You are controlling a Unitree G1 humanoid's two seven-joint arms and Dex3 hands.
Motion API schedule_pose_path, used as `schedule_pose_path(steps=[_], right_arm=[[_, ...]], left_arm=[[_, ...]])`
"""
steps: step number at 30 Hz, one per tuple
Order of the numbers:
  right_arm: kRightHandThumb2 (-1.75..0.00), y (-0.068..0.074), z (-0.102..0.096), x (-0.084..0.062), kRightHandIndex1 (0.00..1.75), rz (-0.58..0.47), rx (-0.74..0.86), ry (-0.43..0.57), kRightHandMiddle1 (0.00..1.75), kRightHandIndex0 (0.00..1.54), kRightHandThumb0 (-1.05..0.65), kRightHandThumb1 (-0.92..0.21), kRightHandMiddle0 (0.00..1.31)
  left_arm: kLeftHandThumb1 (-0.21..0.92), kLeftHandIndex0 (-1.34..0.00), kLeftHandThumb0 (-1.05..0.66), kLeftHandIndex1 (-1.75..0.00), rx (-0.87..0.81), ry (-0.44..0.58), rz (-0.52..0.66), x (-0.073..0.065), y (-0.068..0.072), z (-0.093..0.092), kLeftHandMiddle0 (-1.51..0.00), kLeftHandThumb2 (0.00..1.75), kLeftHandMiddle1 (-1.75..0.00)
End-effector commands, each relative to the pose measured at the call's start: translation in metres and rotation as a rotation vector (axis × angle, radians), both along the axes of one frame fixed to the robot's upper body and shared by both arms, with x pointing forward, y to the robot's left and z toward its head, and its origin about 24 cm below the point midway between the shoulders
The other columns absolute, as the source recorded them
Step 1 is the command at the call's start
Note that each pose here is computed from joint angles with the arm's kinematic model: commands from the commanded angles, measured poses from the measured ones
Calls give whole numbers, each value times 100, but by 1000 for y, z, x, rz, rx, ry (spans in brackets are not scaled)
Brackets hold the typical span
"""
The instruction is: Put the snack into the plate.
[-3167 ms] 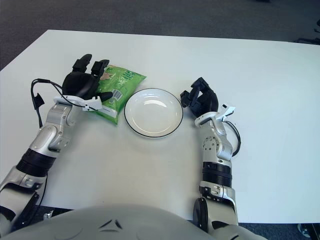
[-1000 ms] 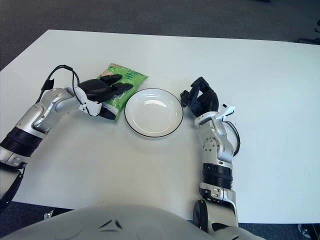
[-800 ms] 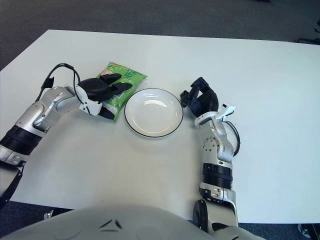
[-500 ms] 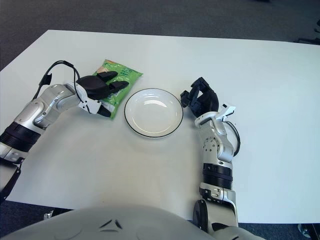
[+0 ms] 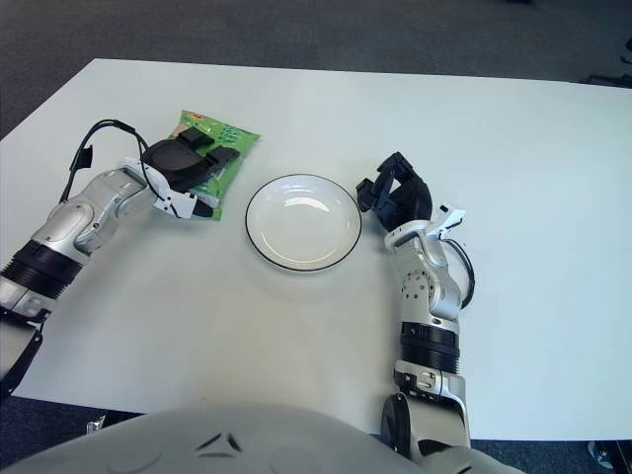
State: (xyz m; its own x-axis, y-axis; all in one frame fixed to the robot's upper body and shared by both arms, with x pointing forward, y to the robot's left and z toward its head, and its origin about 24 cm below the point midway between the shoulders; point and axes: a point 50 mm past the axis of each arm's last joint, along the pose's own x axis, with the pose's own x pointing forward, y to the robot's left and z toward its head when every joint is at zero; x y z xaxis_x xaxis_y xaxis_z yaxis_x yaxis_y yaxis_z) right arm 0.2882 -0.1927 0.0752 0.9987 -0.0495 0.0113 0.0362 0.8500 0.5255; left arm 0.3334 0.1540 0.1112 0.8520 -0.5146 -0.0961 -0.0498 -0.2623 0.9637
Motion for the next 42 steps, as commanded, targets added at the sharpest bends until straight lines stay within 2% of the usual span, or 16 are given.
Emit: schedule_pose_path(steps=[1, 4, 6, 8, 12, 19, 20, 22, 24, 28, 34, 37, 42], right_arm=[[-142, -1, -27, -16, 175, -30, 49, 96, 175, 127, -52, -23, 68], [-142, -1, -27, -16, 175, -31, 50, 96, 175, 127, -52, -23, 68], [-142, -1, -26, -17, 175, -33, 49, 95, 175, 127, -52, -23, 68], [-142, -1, -26, -17, 175, -33, 47, 95, 175, 127, -51, -24, 68], [-142, -1, -26, -17, 175, -33, 47, 95, 175, 127, -51, -24, 68], [-141, -2, -26, -16, 175, -34, 56, 96, 175, 127, -51, -24, 68], [-141, -2, -26, -16, 175, -34, 55, 95, 175, 127, -51, -24, 68], [-141, -2, -27, -16, 175, -34, 54, 96, 175, 127, -51, -24, 68], [-141, -2, -27, -16, 175, -34, 53, 97, 175, 127, -51, -24, 68], [-141, -2, -27, -16, 175, -34, 52, 98, 175, 127, -51, -24, 68], [-141, -2, -27, -15, 175, -34, 52, 98, 175, 126, -51, -24, 68], [-141, -2, -27, -15, 175, -32, 53, 94, 175, 126, -51, -24, 68], [-141, -2, -28, -15, 175, -30, 53, 92, 175, 126, -51, -24, 68]], left_arm=[[41, -8, 23, -169, 4, -14, 32, -5, 16, -39, -42, 107, -167], [41, -14, 35, -172, -26, -71, 18, -3, 19, -43, -52, 110, -166], [39, -26, 14, -174, -47, -110, 4, -1, 21, -45, -62, 114, -156], [37, -32, 7, -174, -61, -138, -6, 1, 22, -46, -68, 116, -149], [27, -50, 2, -175, -79, -166, -16, 3, 24, -47, -81, 123, -130], [2, -74, 0, -175, -131, -174, -8, 5, 26, -48, -97, 147, -119], [1, -75, 0, -175, -136, -180, -7, 5, 26, -48, -97, 148, -119], [0, -74, 0, -175, -141, -190, -7, 5, 26, -48, -83, 160, -151], [0, -74, 0, -175, -144, -197, -7, 6, 27, -48, -78, 163, -162], [-1, -74, 0, -175, -151, -193, 2, 6, 27, -48, -75, 168, -171], [-2, -74, 0, -175, -142, -173, 21, 8, 26, -45, -74, 169, -174], [-6, -76, 0, -175, -144, -160, 40, 10, 24, -35, -96, 161, -136], [-10, -71, 0, -175, -142, -150, 71, 9, 26, -20, -99, 169, -150]])
